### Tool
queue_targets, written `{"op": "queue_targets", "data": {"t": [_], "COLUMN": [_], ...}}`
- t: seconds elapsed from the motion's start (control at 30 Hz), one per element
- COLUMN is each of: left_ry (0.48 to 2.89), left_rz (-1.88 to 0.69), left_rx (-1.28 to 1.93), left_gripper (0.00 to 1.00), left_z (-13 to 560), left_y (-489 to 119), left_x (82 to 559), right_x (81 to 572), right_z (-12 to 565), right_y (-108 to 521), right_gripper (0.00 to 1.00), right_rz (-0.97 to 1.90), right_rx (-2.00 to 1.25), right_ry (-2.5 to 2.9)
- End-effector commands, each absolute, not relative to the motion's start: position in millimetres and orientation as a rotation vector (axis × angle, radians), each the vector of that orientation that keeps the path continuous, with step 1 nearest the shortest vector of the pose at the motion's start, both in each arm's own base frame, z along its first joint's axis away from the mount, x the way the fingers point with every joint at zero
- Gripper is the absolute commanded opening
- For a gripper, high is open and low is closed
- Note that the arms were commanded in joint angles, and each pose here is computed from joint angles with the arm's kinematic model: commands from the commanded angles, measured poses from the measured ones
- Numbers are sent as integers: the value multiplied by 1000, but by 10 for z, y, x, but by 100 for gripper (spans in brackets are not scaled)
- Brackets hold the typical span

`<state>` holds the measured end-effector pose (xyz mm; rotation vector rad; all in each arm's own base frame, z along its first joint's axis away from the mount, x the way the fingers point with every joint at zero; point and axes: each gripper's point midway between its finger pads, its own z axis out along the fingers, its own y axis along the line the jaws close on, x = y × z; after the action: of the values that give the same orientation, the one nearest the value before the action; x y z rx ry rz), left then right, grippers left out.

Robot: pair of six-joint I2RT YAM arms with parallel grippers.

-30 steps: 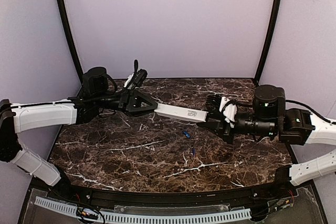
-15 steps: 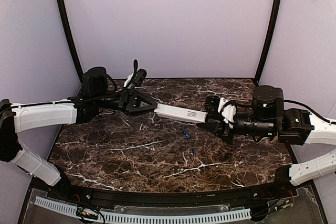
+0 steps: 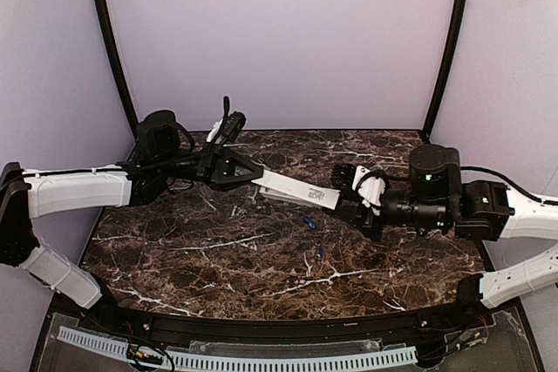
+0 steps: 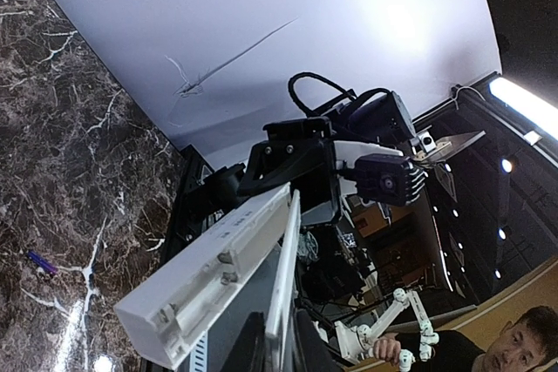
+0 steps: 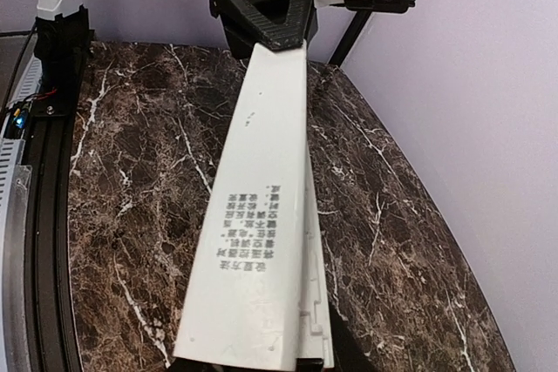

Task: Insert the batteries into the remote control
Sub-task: Remove the battery cover from the remote control, then place the screwdriver at the center of the board.

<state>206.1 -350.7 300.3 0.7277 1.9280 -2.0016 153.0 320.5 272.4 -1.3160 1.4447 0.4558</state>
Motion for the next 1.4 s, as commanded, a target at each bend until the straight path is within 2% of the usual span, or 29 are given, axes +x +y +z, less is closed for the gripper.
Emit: {"op": "queue_targets", "data": {"t": [0.0,0.17,0.37,0.6,0.73,0.9,1.17,1.37], "left_ry": [1869,1873,1820,1742,1826,2011,2254,2279], "left_rz": [-2033,-2036,-2020,-1942,-1807,-1602,-1308,-1314], "left_rx": [784,776,685,325,101,-186,-422,-547], "left_gripper": [10,1,0,0,0,0,0,0], "left_z": [3087,3065,3086,3130,2721,1893,976,586], "left_y": [-3505,-3512,-3465,-2941,-2666,-2332,-1969,-1843], "left_x": [1990,2002,2175,2794,3152,3435,3474,3484], "right_x": [1579,1581,1601,1619,1618,1608,1528,1505], "right_z": [2833,2863,2827,2728,2663,2648,2630,2646], "right_y": [3210,3187,3137,2946,2882,2840,2875,2903], "right_gripper": [0,0,0,0,0,0,0,0], "right_rz": [452,451,446,463,461,471,520,537], "right_rx": [-1269,-1257,-1229,-1126,-1107,-1089,-1123,-1137], "right_ry": [1436,1431,1457,1539,1572,1592,1595,1587]}}
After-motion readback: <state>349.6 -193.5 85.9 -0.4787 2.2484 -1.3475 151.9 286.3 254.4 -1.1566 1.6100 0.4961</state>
